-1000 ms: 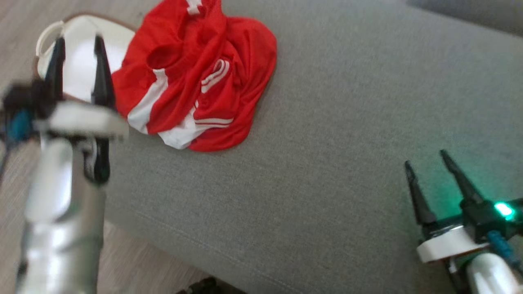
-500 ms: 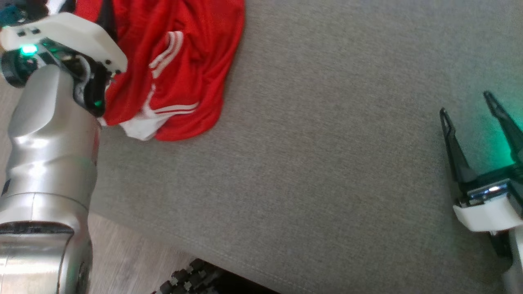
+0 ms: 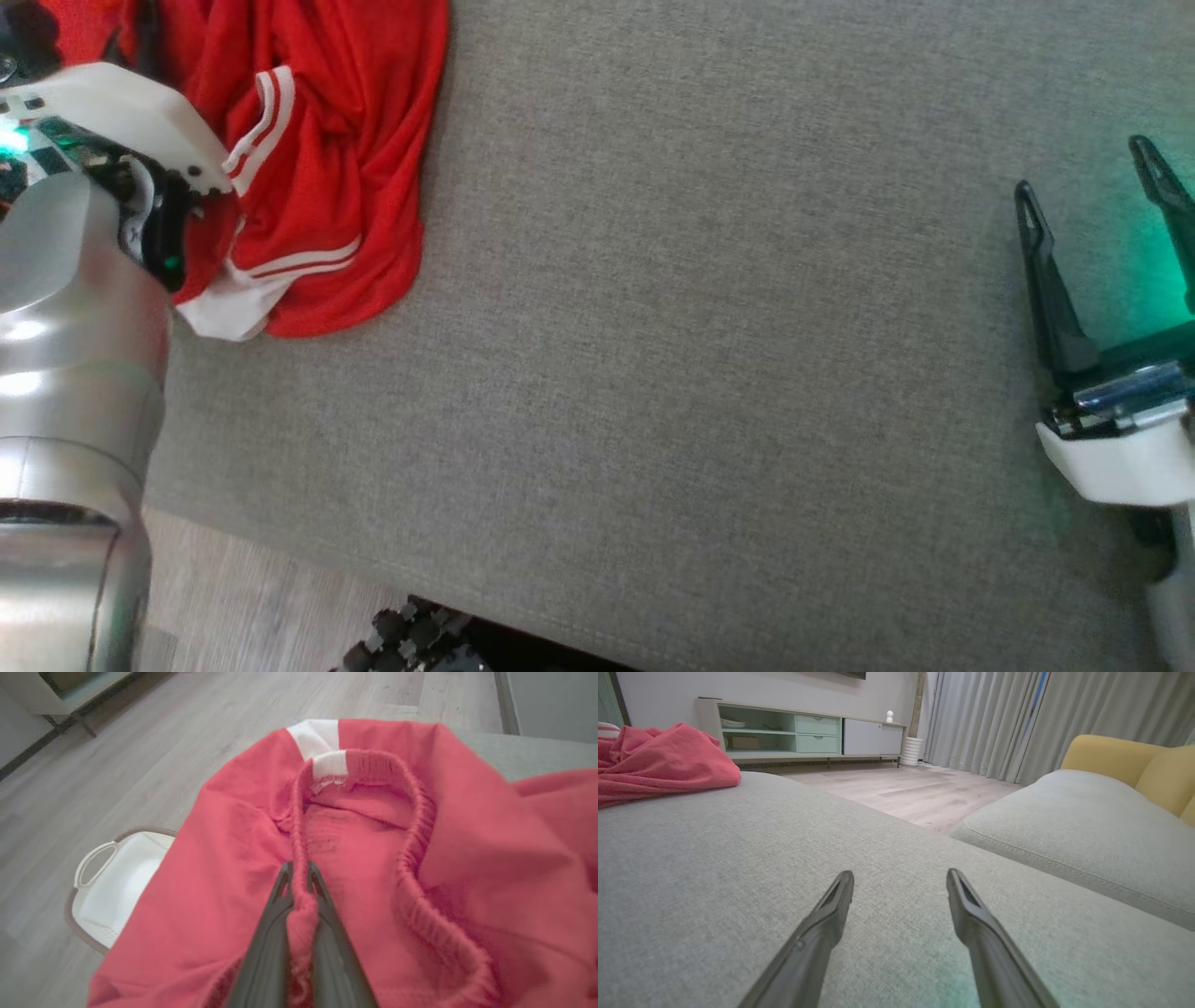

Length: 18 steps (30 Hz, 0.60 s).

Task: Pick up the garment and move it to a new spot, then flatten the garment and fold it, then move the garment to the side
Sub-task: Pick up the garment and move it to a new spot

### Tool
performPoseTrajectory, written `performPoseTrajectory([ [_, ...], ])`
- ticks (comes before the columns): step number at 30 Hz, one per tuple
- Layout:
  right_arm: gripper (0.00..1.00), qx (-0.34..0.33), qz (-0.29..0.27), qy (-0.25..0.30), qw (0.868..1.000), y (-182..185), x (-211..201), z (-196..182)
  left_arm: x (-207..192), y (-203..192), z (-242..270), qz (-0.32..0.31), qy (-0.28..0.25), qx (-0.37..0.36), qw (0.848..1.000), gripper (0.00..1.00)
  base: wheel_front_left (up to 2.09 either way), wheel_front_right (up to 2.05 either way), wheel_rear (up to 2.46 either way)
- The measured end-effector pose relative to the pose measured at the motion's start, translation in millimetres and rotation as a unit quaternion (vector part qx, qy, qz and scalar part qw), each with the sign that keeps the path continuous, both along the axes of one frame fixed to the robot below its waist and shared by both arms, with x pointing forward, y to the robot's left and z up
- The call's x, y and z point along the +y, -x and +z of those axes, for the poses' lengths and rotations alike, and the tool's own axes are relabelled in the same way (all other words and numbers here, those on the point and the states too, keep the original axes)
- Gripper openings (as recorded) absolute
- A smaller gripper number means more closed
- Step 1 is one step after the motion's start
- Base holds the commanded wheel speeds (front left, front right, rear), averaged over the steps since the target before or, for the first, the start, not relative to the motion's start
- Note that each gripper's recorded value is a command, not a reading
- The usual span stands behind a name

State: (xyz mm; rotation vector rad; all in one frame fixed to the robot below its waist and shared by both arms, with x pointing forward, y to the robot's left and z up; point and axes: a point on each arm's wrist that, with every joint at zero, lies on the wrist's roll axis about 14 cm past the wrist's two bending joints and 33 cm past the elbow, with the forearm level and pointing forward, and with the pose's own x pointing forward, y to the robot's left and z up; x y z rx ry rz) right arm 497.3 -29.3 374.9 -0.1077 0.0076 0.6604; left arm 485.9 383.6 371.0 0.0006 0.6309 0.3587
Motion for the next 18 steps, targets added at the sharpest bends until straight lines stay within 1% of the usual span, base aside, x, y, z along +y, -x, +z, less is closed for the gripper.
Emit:
performPoseTrajectory([
  [4, 1.00, 0.001, -0.009, 0.002, 1.000, -1, -1, 5, 7, -11, 29, -0.034, -0.051, -0.036, 0.997, 0.00, 0.00, 0.00, 0.00],
  [7, 1.00, 0.002, -0.020, 0.001, 1.000, -2, -3, 12, 18, -23, 70, -0.060, -0.104, -0.076, 0.990, 0.00, 0.00, 0.00, 0.00],
  [9, 1.00, 0.006, -0.028, 0.001, 1.000, 0, -3, 18, 19, -33, 100, -0.084, -0.137, -0.102, 0.982, 0.00, 0.00, 0.00, 0.00],
  [12, 1.00, 0.014, -0.037, -0.009, 0.999, 10, -1, 29, 11, -44, 144, -0.129, -0.191, -0.137, 0.963, 0.00, 0.00, 0.00, 0.00],
  [16, 1.00, 0.005, -0.050, -0.036, 0.998, 26, 4, 59, -5, -52, 208, -0.169, -0.238, -0.195, 0.937, 0.00, 0.00, 0.00, 0.00],
  [18, 1.00, -0.003, -0.057, -0.046, 0.997, 34, 4, 75, -18, -53, 238, -0.192, -0.260, -0.219, 0.921, 0.00, 0.00, 0.00, 0.00],
])
